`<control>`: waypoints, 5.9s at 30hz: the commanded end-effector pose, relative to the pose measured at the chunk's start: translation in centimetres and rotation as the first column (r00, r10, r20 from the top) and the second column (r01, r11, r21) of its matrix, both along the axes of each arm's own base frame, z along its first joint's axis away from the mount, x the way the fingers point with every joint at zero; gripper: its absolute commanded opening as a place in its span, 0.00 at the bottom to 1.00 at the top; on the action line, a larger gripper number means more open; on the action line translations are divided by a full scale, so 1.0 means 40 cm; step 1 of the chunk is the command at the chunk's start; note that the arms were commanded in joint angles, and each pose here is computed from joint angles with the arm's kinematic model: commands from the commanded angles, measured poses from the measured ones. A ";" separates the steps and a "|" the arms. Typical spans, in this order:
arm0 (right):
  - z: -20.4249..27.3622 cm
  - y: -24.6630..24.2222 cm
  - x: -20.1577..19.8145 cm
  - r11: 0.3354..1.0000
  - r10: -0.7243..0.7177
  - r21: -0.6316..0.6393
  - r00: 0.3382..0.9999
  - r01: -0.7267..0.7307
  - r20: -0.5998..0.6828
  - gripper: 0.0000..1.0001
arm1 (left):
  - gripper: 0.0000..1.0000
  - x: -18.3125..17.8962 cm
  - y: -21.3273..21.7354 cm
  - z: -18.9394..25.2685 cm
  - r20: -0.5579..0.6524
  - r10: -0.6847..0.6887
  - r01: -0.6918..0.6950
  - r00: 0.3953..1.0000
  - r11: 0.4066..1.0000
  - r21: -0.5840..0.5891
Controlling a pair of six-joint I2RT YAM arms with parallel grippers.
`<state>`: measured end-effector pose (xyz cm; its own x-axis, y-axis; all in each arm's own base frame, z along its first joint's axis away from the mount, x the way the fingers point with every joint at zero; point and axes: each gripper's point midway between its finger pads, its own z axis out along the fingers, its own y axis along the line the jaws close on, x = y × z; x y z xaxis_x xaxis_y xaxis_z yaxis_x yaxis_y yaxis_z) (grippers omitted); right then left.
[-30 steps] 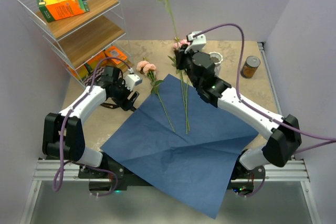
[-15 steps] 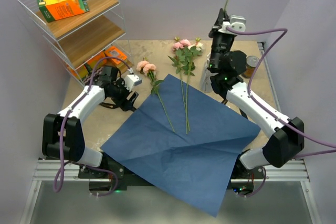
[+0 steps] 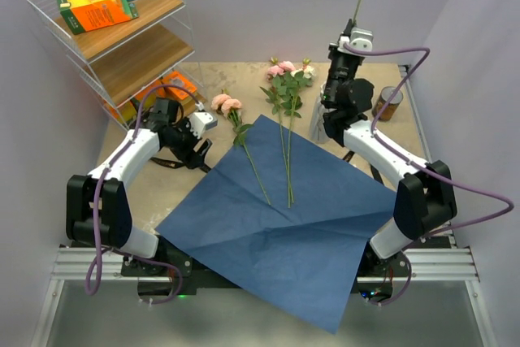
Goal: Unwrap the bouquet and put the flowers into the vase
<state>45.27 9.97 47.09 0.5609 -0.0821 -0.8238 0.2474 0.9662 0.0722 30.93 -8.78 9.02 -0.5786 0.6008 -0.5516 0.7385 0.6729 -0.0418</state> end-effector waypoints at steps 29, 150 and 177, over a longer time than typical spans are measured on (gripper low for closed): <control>-0.210 0.006 -0.041 0.994 0.048 0.103 0.999 -0.047 -0.004 0.00 | 0.79 0.012 0.020 0.042 0.043 -0.047 0.049 0.998 0.998 -0.041; -1.018 0.426 -0.060 0.951 0.216 0.115 0.348 -0.288 -0.912 0.63 | 0.79 -0.009 0.026 0.080 -0.021 -0.017 0.014 1.000 0.993 -0.120; -1.040 0.500 -0.122 0.881 0.415 0.281 0.334 -0.382 -0.846 0.00 | 0.79 -0.007 0.034 0.061 -0.041 -0.005 0.000 0.999 0.992 -0.125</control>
